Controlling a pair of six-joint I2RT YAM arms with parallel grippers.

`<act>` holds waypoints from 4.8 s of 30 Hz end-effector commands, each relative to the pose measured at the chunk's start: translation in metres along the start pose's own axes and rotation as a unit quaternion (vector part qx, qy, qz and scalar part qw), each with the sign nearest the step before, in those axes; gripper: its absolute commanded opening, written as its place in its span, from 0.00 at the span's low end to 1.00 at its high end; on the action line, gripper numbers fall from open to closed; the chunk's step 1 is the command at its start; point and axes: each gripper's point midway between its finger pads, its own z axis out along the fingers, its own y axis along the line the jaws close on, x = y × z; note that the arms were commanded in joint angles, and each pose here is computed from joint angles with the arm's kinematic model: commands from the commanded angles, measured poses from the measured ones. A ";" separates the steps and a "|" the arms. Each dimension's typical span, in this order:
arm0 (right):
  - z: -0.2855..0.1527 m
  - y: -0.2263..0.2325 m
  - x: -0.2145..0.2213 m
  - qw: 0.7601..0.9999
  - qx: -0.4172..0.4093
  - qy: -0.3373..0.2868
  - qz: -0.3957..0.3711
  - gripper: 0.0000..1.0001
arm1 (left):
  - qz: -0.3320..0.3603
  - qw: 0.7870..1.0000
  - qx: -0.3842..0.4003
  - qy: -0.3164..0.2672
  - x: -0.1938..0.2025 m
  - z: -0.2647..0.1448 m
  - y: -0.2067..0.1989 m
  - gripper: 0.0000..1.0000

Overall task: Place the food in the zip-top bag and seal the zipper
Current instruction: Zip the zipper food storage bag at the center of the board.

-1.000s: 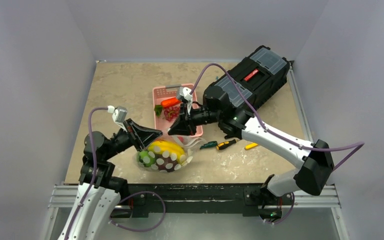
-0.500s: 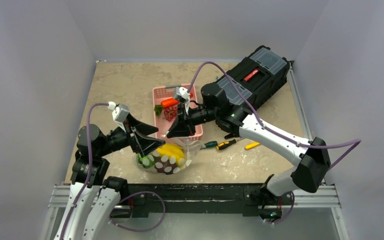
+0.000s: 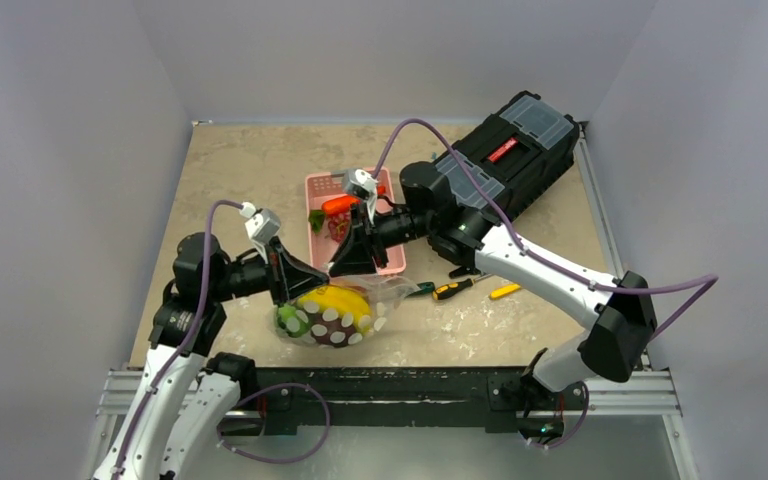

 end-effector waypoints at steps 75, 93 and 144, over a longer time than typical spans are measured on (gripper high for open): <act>0.003 0.020 0.005 0.996 -0.087 0.006 -0.008 0.00 | 0.049 0.990 0.045 0.126 -0.030 0.002 -0.032 0.29; 0.002 0.021 0.005 0.996 -0.084 0.003 -0.013 0.00 | 0.048 0.993 0.009 0.109 -0.036 0.005 -0.020 0.50; 0.003 0.023 -0.018 0.997 -0.066 -0.043 -0.028 0.00 | 0.059 0.985 0.036 0.156 -0.011 0.008 -0.023 0.02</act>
